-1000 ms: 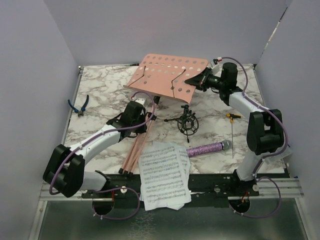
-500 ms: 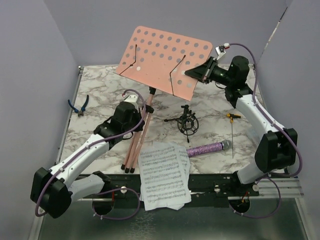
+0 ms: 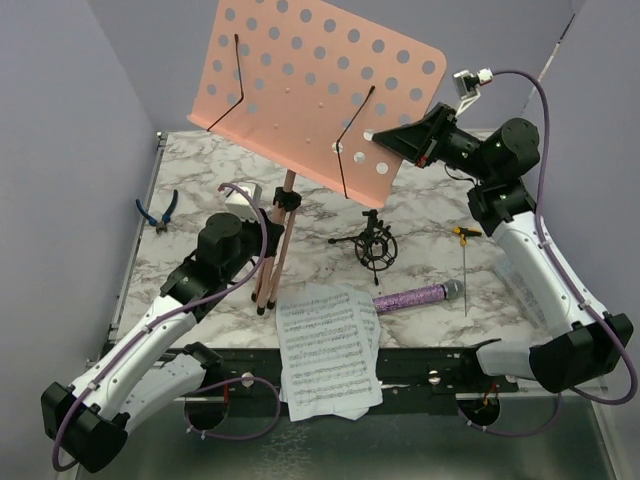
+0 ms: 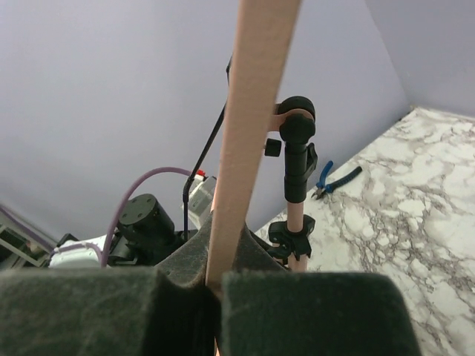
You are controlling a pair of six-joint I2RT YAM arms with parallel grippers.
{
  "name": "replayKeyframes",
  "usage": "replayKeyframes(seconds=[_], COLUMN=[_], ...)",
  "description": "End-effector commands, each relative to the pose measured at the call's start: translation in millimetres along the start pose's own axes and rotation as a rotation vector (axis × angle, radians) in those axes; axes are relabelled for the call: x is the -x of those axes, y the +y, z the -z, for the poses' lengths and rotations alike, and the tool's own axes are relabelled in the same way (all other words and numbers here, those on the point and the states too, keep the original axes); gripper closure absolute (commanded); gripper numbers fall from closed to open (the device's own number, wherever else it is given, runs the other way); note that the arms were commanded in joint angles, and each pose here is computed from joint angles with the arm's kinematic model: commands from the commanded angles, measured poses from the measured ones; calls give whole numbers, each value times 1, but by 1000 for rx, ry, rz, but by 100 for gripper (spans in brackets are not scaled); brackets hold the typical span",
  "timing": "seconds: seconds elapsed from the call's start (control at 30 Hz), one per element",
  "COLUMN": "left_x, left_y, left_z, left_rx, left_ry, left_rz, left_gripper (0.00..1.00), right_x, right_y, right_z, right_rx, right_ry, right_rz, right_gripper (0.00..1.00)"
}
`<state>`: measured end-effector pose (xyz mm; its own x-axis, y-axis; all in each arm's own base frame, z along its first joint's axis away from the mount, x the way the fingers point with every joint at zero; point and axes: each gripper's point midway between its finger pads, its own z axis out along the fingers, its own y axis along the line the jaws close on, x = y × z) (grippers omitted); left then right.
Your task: Set up the instrument practice props
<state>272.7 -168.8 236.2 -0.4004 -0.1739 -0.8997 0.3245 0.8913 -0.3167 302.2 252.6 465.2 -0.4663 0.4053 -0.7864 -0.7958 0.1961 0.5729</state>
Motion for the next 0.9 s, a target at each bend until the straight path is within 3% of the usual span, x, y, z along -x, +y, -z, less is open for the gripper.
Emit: replayKeyframes(seconds=[0.0, 0.4, 0.87], left_x=[98, 129, 124], left_y=[-5, -35, -36], left_z=[8, -3, -11], left_rx=[7, -159, -174], left_ry=[-379, -526, -530], left_rz=[179, 107, 111], left_gripper=[100, 100, 100], right_x=[3, -21, -35], right_y=[107, 136, 144], right_z=[20, 10, 3], right_rx=[289, 359, 289], right_ry=[52, 92, 72], right_rz=[191, 212, 308], right_gripper=[100, 99, 99])
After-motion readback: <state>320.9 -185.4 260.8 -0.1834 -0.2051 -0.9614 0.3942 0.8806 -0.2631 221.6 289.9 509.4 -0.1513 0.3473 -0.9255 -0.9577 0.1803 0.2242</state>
